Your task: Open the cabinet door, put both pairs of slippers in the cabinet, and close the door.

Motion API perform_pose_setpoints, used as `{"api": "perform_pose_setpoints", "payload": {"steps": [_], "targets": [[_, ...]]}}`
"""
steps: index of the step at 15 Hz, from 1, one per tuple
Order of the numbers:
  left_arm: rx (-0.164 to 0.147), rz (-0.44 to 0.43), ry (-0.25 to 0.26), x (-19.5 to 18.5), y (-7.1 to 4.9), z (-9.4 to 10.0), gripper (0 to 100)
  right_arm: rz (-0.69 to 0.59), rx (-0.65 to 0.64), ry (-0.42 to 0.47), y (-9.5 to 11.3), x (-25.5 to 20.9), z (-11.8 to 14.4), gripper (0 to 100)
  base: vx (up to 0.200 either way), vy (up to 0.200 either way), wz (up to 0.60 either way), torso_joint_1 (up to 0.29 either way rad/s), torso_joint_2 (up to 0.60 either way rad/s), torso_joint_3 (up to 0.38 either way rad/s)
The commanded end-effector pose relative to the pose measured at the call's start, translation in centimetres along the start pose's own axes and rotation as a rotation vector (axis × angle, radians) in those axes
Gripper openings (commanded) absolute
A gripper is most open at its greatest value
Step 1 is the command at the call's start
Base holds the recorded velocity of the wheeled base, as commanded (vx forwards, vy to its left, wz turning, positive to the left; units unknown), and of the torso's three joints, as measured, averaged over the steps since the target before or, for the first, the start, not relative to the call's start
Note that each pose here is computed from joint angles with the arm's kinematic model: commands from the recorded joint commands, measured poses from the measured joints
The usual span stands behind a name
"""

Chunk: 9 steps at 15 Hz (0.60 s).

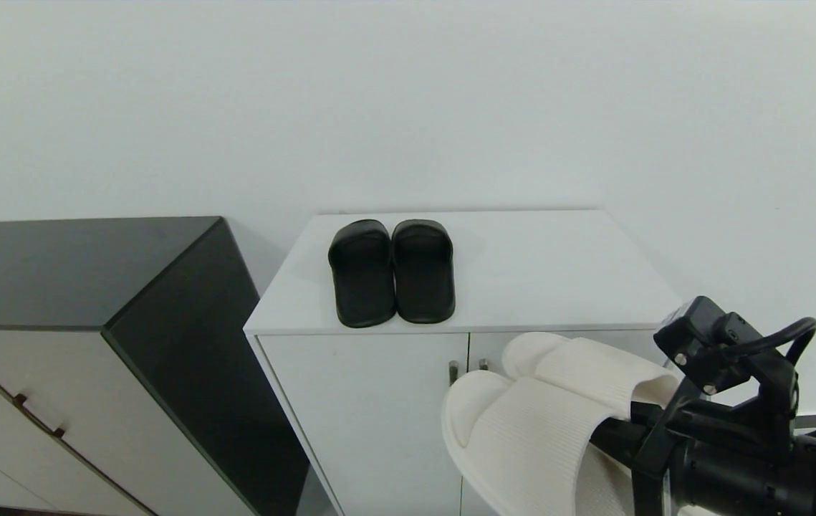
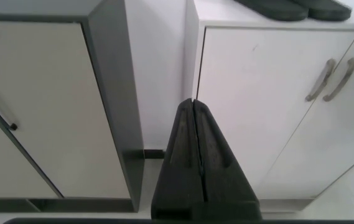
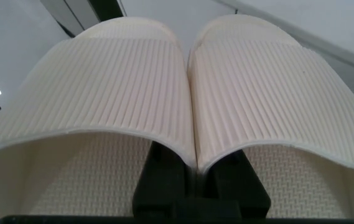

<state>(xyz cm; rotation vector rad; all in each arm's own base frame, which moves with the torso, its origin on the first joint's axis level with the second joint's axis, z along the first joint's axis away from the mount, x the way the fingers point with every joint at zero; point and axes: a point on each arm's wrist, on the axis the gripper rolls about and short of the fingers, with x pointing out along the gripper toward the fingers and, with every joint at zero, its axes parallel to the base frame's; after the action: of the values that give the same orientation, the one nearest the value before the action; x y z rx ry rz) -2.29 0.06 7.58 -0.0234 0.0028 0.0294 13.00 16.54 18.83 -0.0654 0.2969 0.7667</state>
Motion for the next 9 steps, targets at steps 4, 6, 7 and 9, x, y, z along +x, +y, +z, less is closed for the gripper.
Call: {"api": "perform_pose_setpoints", "payload": {"steps": [4,6,7,9], "targets": [[-0.001,0.003,0.000,0.01,0.00,-0.02,0,0.007,-0.004,0.015,0.04,0.00,-0.43,0,0.000,0.000,0.00,-0.217,0.53,0.310],[0.000,0.003,0.000,0.01,0.00,-0.02,0,0.006,-0.003,0.009,-0.01,-0.18,-0.33,0,0.000,0.000,0.00,-0.208,0.54,0.320],[0.000,0.000,0.001,0.01,0.00,-0.04,0,0.006,-0.004,0.006,-0.02,-0.29,-0.31,0,0.000,0.000,0.00,-0.207,0.52,0.315],[0.000,0.000,0.000,0.00,0.00,0.00,100,0.009,-0.005,0.011,0.02,-0.18,-0.38,0,0.000,0.000,0.00,-0.200,0.51,0.308]]}}
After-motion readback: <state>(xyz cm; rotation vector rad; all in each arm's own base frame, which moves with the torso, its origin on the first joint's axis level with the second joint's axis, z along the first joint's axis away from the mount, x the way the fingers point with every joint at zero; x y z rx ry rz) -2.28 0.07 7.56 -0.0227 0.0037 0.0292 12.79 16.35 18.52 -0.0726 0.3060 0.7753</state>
